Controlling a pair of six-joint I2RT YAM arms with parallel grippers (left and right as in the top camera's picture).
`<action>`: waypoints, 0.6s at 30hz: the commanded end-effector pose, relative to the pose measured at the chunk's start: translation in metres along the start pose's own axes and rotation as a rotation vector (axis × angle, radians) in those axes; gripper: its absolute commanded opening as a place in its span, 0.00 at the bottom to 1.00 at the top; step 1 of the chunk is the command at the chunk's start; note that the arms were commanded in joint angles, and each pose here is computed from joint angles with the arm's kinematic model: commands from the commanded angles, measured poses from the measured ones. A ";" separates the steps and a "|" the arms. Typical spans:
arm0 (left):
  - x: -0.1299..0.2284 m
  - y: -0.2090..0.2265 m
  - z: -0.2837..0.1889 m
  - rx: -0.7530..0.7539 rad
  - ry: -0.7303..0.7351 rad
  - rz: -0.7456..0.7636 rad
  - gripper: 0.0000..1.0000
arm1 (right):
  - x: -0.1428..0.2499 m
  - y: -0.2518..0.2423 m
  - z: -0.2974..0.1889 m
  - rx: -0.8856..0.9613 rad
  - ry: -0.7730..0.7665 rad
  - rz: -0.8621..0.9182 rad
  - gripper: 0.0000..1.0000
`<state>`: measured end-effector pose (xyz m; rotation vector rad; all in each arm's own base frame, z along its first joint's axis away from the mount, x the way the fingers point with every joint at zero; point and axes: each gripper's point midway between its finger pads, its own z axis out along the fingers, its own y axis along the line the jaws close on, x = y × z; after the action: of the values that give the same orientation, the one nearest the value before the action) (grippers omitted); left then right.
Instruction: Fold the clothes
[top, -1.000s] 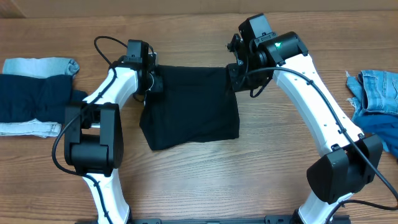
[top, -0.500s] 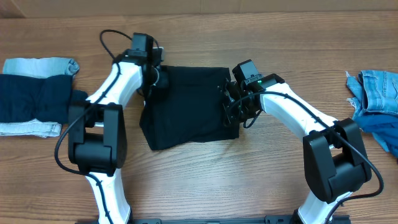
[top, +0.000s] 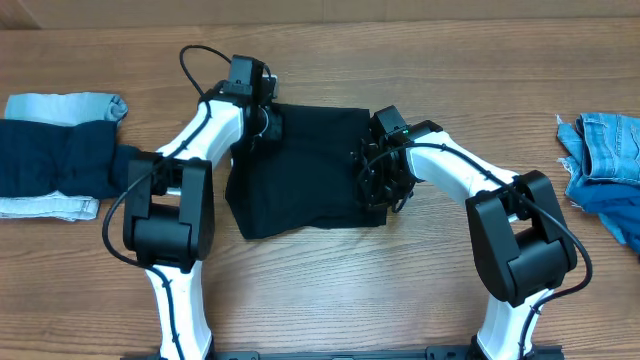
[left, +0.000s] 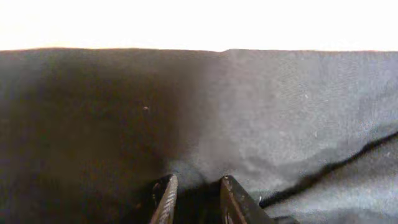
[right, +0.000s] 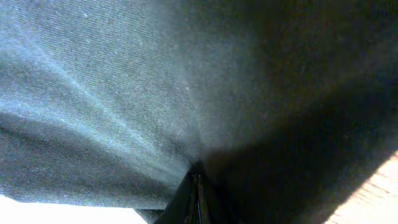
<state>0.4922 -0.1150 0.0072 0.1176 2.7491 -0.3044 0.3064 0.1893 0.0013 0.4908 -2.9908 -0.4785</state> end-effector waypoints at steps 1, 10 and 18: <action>-0.032 0.043 -0.013 -0.061 -0.022 -0.024 0.40 | 0.009 -0.025 0.006 0.125 0.029 0.030 0.04; -0.085 0.000 -0.192 -0.057 -0.027 -0.016 0.70 | -0.031 0.037 -0.122 -0.016 -0.371 -0.088 0.49; -0.013 -0.029 -0.174 0.015 0.275 -0.088 0.62 | -0.046 -0.016 -0.176 -0.097 -0.527 0.178 0.89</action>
<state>0.4533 -0.0766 0.2003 0.0011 2.9425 -0.2864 0.3685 0.1484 0.1686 0.2109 -3.4758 -0.7799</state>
